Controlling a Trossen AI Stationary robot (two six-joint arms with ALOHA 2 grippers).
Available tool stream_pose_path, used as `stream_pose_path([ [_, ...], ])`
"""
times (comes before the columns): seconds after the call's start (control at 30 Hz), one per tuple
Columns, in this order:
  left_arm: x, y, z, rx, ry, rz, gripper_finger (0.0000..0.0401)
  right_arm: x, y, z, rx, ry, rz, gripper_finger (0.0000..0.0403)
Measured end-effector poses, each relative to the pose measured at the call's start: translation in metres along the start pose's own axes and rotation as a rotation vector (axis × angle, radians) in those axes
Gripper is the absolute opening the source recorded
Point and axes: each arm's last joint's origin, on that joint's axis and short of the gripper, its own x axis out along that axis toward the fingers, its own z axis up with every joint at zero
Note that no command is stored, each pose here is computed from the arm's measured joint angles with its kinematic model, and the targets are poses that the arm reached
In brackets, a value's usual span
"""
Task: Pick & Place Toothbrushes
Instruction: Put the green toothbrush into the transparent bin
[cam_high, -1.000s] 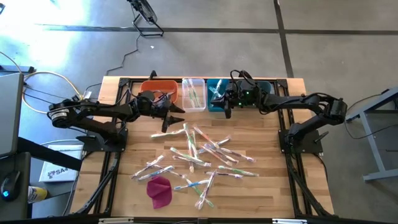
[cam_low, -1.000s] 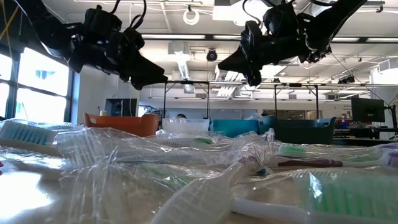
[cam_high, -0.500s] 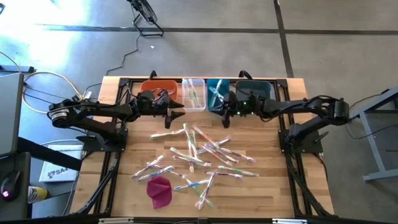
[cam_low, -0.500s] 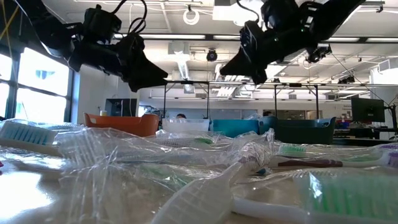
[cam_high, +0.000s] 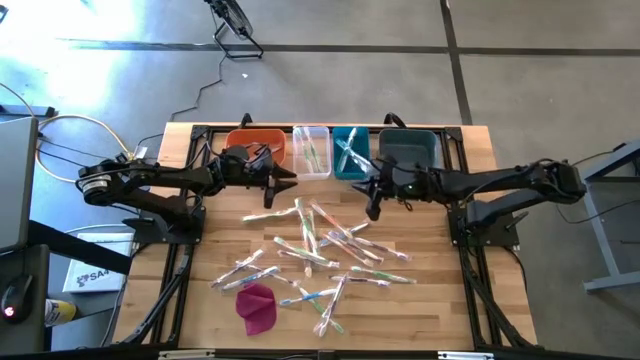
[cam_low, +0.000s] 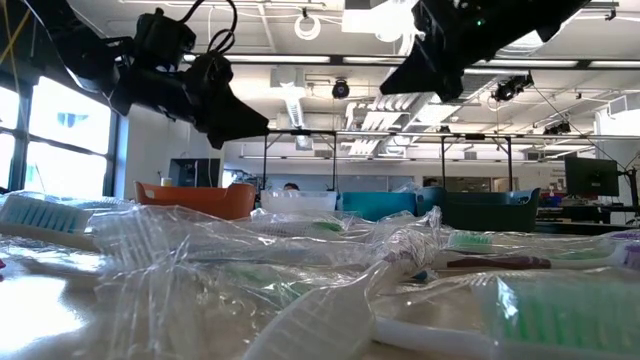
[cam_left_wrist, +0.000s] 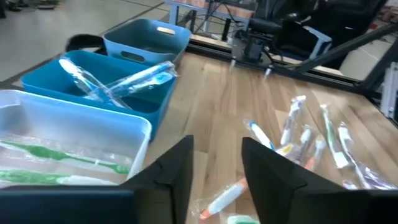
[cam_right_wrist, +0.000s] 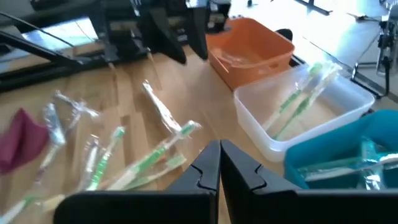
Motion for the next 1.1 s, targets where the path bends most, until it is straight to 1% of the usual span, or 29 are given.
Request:
stream_pose_path([
  [0.17,0.0,-0.001,0.0,0.0,0.004,-0.016,0.0084,-0.004,0.011,-0.003,-0.018,0.007,0.019,0.0004],
  [0.33,0.0,-0.001,-0.001,-0.003,0.008,-0.016,0.0063,-0.005,0.018,-0.005,-0.03,0.016,0.043,0.0004],
  [0.63,0.0,0.0,-0.006,-0.036,0.061,-0.012,0.006,-0.005,0.018,-0.005,-0.03,0.013,0.043,0.0004],
  [0.73,-0.001,-0.001,-0.006,-0.079,0.075,-0.014,0.006,-0.005,0.018,-0.005,-0.03,0.014,0.043,0.0004],
  [0.87,-0.006,-0.004,-0.003,-0.09,0.078,-0.066,0.006,-0.005,0.018,-0.005,-0.032,0.014,0.043,0.0004],
  [0.93,-0.009,-0.006,0.001,-0.081,0.058,-0.091,0.006,-0.005,0.018,-0.005,-0.033,0.014,0.044,0.0004],
  [1.1,-0.017,-0.01,0.009,-0.07,0.034,-0.094,0.006,-0.005,0.018,-0.005,-0.033,0.014,0.044,0.0004],
])
